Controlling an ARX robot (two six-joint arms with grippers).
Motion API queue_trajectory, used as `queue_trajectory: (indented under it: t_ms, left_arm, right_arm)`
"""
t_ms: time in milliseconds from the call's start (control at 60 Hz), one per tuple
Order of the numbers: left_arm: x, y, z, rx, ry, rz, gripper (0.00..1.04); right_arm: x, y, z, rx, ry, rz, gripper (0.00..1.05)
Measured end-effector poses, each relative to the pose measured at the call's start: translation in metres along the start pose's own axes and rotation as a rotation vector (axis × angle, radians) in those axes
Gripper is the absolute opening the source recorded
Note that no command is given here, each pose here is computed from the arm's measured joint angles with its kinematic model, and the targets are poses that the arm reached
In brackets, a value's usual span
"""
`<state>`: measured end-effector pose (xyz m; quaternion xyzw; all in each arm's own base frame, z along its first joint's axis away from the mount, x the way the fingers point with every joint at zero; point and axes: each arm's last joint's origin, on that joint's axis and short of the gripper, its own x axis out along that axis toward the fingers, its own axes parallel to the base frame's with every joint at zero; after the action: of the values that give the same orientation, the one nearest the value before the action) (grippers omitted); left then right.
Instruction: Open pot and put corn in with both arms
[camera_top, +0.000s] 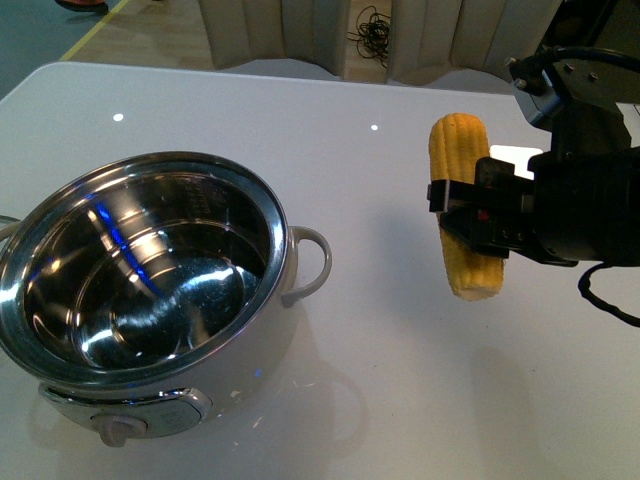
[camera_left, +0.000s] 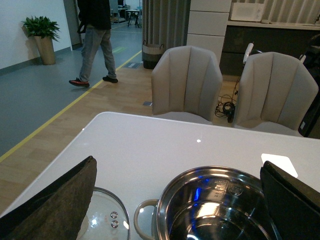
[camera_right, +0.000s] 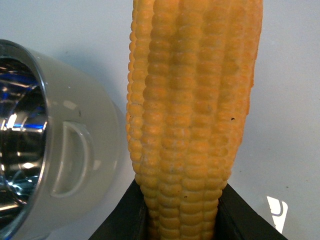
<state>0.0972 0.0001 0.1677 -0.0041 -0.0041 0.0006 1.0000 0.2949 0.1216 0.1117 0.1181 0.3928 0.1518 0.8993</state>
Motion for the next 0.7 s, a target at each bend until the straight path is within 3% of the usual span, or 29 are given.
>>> queue_trajectory:
  t_ms: [700]
  left_arm:
    - [0.0, 0.0, 0.0, 0.0, 0.0, 0.0, 0.98]
  right_arm:
    - [0.026, 0.086, 0.032, 0.091, 0.025, 0.12, 0.28]
